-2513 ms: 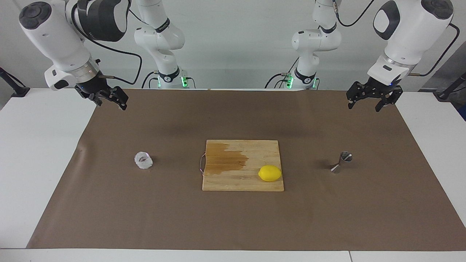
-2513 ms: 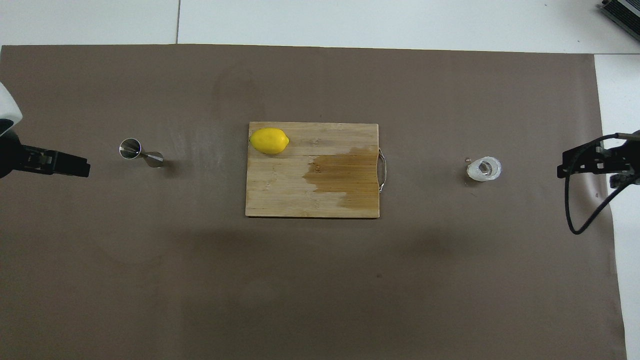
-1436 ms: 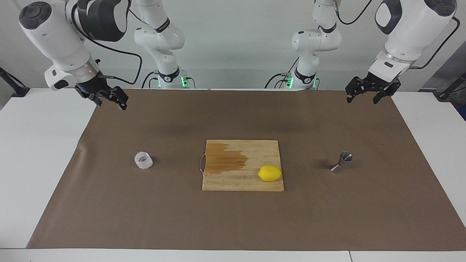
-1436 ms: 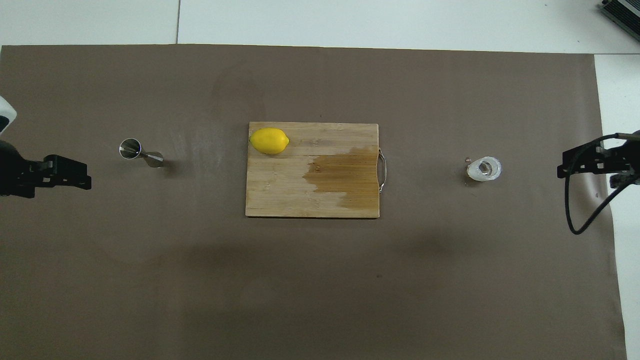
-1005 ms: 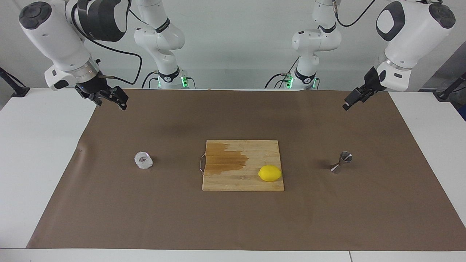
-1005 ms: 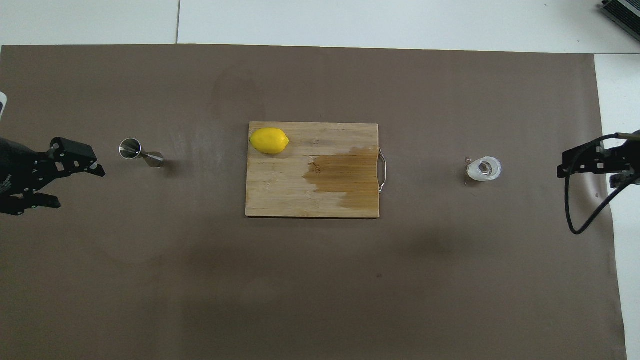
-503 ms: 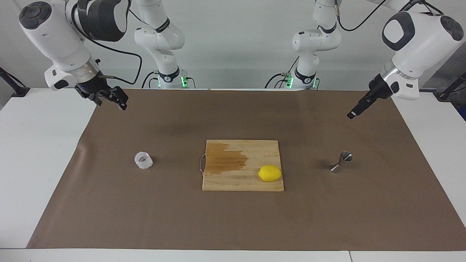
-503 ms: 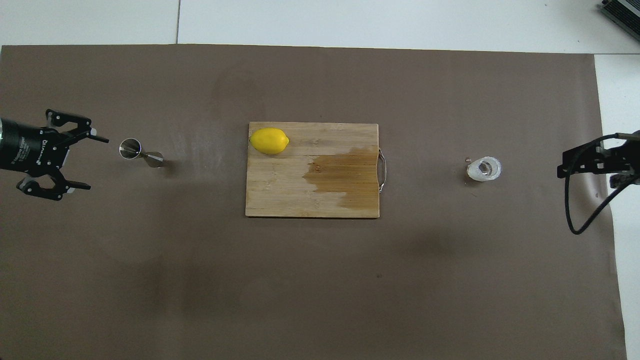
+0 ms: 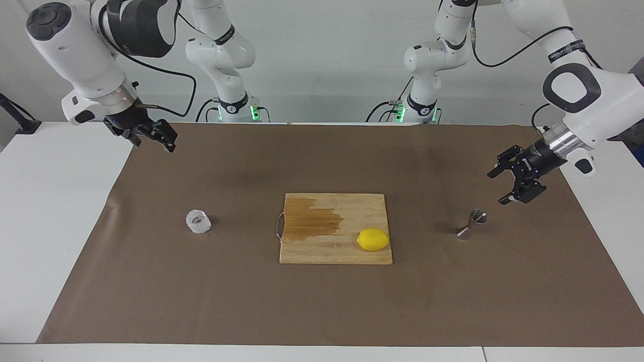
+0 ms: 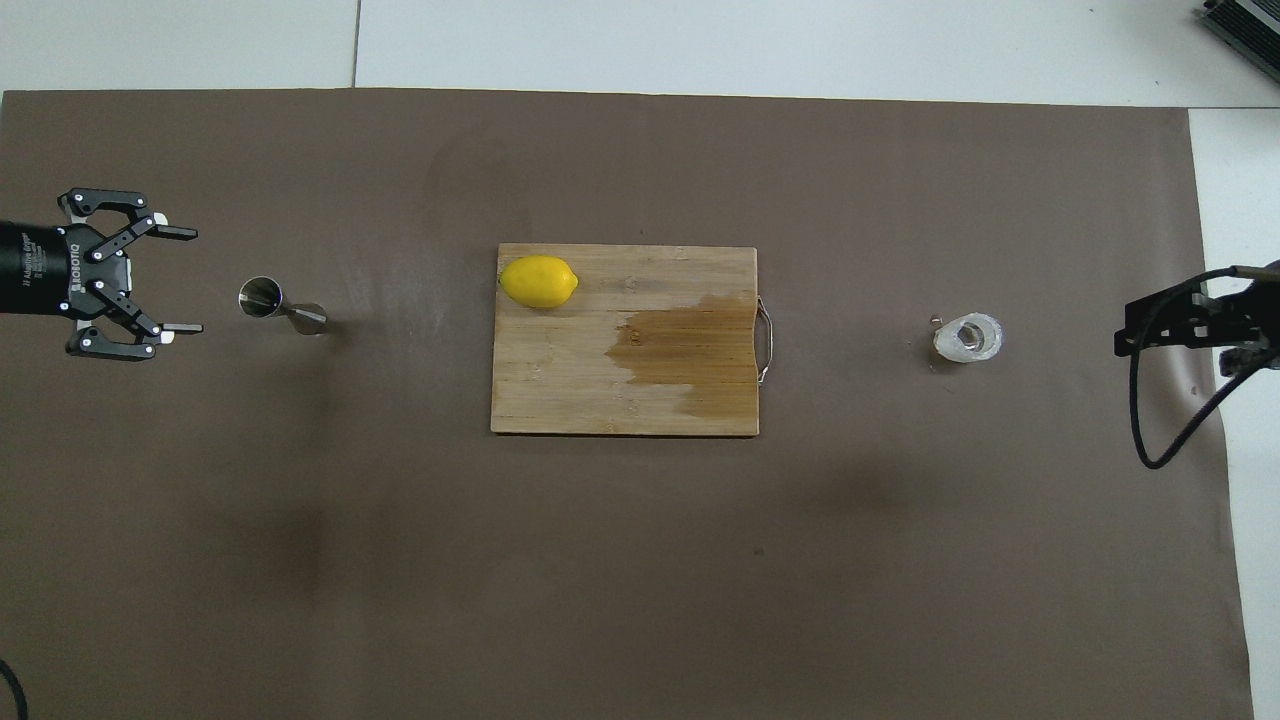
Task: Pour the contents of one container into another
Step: 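Open the left gripper and move it toward the small metal cup, then close the left gripper around the small metal cup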
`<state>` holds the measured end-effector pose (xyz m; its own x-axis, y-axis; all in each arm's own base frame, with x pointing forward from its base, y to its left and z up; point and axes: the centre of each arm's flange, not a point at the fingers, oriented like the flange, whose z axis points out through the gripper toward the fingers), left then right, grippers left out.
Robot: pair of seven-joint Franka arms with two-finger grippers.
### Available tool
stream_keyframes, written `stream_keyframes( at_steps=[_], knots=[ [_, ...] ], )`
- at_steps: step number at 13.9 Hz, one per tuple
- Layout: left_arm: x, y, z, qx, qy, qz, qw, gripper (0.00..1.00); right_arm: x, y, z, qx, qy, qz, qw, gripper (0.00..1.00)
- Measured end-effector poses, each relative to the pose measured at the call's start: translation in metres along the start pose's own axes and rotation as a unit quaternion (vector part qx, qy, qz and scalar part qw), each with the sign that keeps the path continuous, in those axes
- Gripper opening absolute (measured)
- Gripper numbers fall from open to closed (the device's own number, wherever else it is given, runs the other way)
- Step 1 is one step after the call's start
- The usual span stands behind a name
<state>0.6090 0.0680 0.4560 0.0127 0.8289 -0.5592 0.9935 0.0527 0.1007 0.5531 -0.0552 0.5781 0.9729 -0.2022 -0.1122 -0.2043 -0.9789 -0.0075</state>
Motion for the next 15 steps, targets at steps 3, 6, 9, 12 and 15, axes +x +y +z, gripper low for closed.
stream_keyframes(
  at_steps=[3,6,9,12,15],
  knots=[
    [0.026,0.002,0.026,0.004,-0.036,-0.042,0.998,1.0,0.0,0.0,0.0,0.0,0.0,0.0,1.0,1.0],
    [0.054,-0.007,0.052,-0.001,-0.066,-0.092,0.994,1.0,0.0,0.0,0.0,0.0,0.0,0.0,1.0,1.0],
    [0.069,-0.014,0.065,-0.014,-0.092,-0.129,0.987,1.0,0.0,0.0,0.0,0.0,0.0,0.0,1.0,1.0],
    [0.079,-0.025,0.081,-0.019,-0.102,-0.146,0.984,1.0,0.0,0.0,0.0,0.0,0.0,0.0,1.0,1.0],
    [0.078,-0.027,0.086,-0.021,-0.109,-0.142,0.984,1.0,0.0,0.0,0.0,0.0,0.0,0.0,1.0,1.0]
  ],
)
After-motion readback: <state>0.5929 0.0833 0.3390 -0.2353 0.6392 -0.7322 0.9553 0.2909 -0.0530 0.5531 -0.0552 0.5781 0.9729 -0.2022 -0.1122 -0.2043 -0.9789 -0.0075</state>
